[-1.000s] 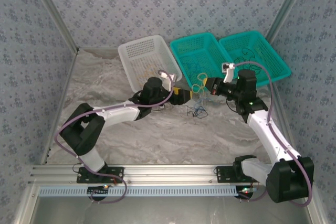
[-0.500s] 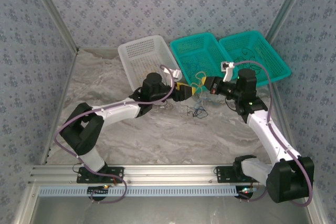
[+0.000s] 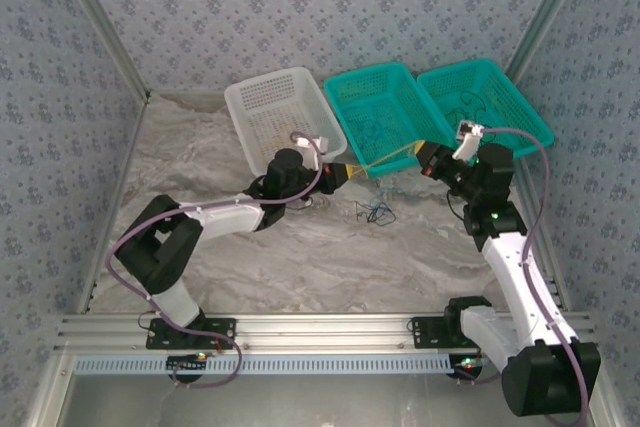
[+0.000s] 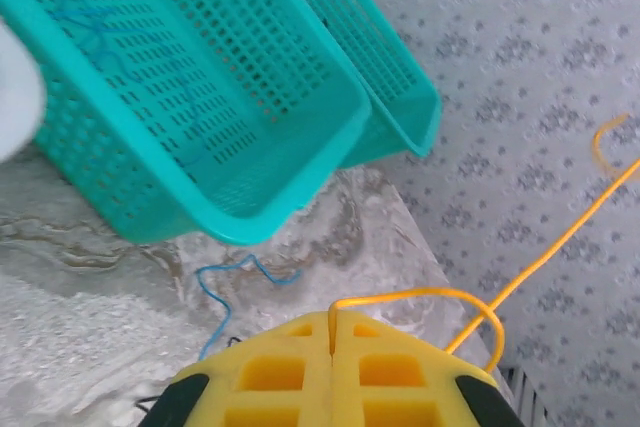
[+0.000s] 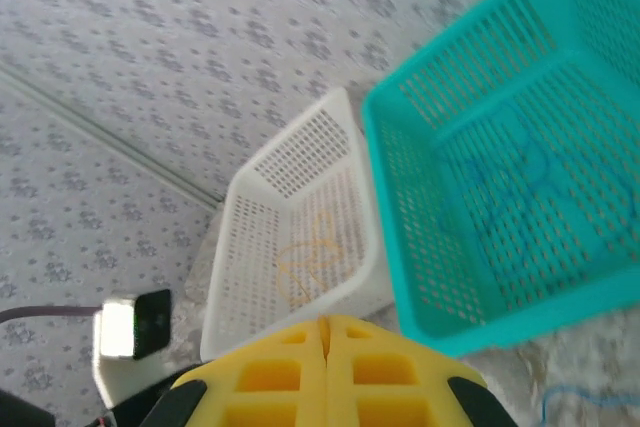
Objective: Untangle the cables
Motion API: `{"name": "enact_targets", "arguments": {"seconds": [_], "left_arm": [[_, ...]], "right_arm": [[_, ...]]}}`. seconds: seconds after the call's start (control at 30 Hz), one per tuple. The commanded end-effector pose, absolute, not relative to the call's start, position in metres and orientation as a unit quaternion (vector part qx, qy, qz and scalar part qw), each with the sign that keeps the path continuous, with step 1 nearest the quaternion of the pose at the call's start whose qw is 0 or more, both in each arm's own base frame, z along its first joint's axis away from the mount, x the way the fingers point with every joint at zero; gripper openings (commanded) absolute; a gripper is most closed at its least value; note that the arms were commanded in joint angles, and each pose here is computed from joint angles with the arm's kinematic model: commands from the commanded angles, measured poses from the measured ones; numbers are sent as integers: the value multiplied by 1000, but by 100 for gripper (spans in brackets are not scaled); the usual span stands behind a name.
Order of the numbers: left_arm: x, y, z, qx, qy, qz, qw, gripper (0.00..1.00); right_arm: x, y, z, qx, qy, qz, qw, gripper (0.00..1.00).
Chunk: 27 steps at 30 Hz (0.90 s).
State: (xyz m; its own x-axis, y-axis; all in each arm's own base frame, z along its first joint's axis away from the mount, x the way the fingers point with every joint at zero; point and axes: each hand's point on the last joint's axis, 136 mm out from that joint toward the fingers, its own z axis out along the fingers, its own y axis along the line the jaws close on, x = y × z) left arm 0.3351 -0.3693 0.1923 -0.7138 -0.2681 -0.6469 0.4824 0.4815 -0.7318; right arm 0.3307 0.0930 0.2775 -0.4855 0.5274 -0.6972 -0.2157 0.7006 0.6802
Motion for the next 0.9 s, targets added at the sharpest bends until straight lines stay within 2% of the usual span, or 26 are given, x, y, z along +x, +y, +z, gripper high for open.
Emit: {"name": "enact_targets", "arguments": {"seconds": [0.0, 0.1, 0.13, 0.17, 0.23, 0.33, 0.4, 0.6, 0.87], "left_arm": [[354, -348, 222, 21, 763, -492, 418, 0], [361, -345, 238, 29, 765, -477, 432, 0], [365, -342, 245, 31, 766, -470, 438, 0], [369, -337, 251, 30, 766, -463, 444, 0], [380, -326, 263, 27, 771, -445, 455, 0], [393, -308, 285, 32, 768, -426, 478, 0], [401, -297, 296, 32, 766, -412, 493, 0], [423, -273, 301, 33, 782, -353, 513, 0], [454, -241, 250, -12, 843, -228, 486, 0]], "right_arm": [[339, 75, 269, 152, 773, 360, 499, 0], [339, 79, 264, 143, 782, 363, 487, 0], [339, 80, 262, 140, 785, 362, 483, 2], [338, 81, 260, 136, 788, 361, 481, 9], [336, 83, 258, 124, 797, 355, 473, 34], [333, 84, 251, 114, 813, 340, 459, 84], [331, 81, 248, 114, 819, 328, 457, 100], [329, 77, 244, 118, 822, 316, 459, 100], [324, 75, 245, 114, 827, 303, 459, 100]]}}
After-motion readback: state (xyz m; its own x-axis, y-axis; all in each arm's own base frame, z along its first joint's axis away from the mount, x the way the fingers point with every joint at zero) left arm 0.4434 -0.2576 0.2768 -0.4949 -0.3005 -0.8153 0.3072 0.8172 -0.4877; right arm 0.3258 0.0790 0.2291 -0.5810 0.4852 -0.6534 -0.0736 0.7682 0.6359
